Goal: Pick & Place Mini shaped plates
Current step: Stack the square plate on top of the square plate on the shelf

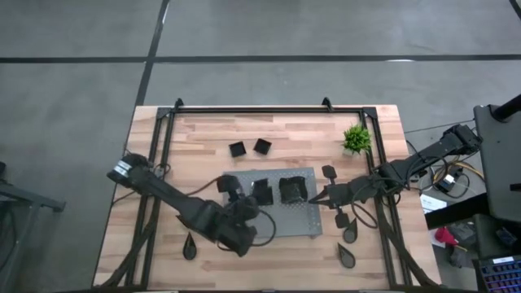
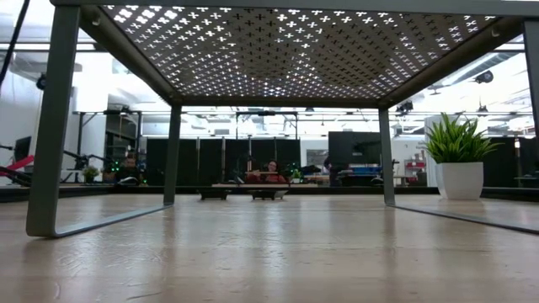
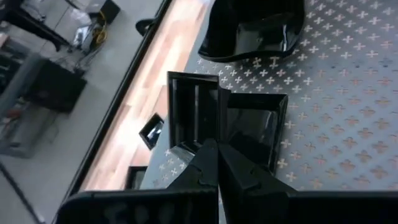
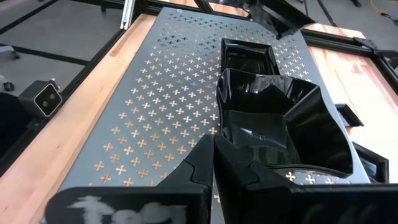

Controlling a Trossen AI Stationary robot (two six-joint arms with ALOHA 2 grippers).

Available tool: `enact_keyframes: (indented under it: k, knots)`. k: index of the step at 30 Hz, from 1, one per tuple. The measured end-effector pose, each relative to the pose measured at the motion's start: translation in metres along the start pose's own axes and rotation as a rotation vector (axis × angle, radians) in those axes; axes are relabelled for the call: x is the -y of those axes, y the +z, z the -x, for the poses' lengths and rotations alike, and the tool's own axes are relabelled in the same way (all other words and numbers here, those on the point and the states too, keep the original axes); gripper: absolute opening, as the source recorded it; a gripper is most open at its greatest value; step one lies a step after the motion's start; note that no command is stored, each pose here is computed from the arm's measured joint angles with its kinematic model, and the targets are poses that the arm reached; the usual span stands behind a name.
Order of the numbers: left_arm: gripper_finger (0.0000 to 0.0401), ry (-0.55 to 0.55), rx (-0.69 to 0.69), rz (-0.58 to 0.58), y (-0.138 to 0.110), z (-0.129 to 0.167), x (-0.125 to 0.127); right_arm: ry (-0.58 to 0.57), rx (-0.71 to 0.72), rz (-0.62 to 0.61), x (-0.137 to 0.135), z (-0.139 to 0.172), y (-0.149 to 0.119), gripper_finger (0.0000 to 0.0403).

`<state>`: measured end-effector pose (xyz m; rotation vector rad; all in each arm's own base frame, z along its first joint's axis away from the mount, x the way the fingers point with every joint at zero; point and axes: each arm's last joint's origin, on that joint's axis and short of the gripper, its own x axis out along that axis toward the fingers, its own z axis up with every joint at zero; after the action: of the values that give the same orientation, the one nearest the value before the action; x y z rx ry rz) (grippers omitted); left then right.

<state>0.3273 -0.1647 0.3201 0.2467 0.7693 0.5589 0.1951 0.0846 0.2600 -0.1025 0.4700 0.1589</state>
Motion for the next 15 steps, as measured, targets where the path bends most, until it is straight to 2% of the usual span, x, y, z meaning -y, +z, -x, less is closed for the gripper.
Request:
enact_keyframes:
  k: [5, 15]
  knots:
    - [0.0, 0.019, -0.035, -0.089, 0.007, -0.003, 0.01, 0.0, -0.007, 0.002, 0.0, -0.001, -0.002, 0.0008]
    - [0.0, 0.001, -0.083, -0.126, 0.011, -0.005, 0.018, 0.0, -0.007, 0.002, 0.0, -0.001, -0.002, 0.0008]
